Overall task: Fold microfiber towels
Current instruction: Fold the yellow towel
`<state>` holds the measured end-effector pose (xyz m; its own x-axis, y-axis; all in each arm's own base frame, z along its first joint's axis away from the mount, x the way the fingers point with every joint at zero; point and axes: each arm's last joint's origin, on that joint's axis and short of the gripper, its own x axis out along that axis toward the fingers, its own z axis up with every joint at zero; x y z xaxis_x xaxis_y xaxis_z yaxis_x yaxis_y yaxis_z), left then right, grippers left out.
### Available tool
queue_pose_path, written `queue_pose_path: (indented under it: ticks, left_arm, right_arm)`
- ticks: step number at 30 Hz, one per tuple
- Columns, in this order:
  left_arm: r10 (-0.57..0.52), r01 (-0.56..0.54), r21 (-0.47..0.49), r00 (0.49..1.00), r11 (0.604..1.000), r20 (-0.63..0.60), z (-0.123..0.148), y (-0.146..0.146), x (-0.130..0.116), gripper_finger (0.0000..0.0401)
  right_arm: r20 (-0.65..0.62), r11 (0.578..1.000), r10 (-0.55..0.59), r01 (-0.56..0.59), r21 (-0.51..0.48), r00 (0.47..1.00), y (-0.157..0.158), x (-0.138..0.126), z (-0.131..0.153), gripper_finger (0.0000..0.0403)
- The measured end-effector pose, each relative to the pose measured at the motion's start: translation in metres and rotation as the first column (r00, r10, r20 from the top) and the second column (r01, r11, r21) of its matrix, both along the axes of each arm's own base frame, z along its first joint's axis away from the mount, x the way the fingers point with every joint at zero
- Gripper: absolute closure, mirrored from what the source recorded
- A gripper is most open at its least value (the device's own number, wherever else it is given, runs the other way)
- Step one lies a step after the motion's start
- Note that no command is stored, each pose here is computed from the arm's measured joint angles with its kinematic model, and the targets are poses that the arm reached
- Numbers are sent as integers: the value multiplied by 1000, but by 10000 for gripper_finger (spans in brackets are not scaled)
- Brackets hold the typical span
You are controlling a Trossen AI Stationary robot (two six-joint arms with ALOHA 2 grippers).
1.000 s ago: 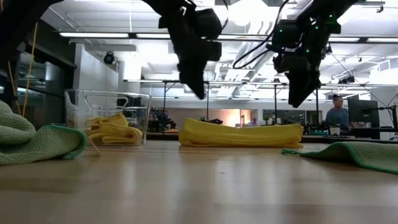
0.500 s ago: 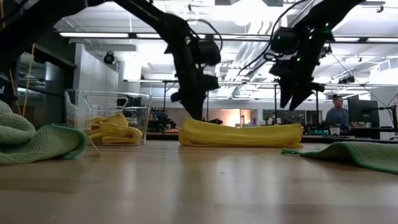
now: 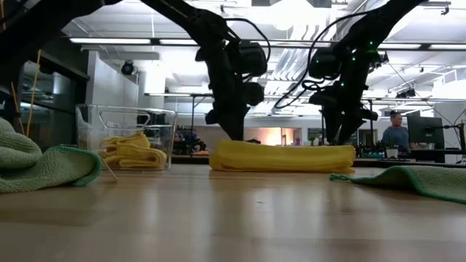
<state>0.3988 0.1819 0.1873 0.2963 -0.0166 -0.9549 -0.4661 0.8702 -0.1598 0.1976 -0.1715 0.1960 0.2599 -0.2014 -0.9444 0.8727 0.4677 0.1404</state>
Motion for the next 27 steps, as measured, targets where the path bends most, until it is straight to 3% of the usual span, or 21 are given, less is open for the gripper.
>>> queue_pose_path:
  ticks: [7,10,14,18,22,27]
  left_arm:
    - [-159,167,-127,985,978,68,1,-29,10,400]
    - [-199,207,-125,977,970,75,1,-36,13,400]
    - [-174,181,-106,982,978,77,6,-28,8,399]
    - [-101,111,-83,989,990,110,20,-8,-1,400]
    - [-18,24,-39,988,999,151,27,12,-6,401]
    - [43,-36,-47,987,998,154,18,25,-7,401]
  right_arm:
    - [-12,998,45,-44,49,999,5,-1,-1,232]
    - [-10,994,71,-70,81,997,7,-2,-1,232]
    - [-6,990,84,-83,111,996,9,-3,-2,232]
    - [-19,998,35,-34,50,999,5,-2,-1,232]
    - [86,997,-72,71,6,994,-1,7,2,232]
    - [190,995,-90,94,-15,978,2,28,0,232]
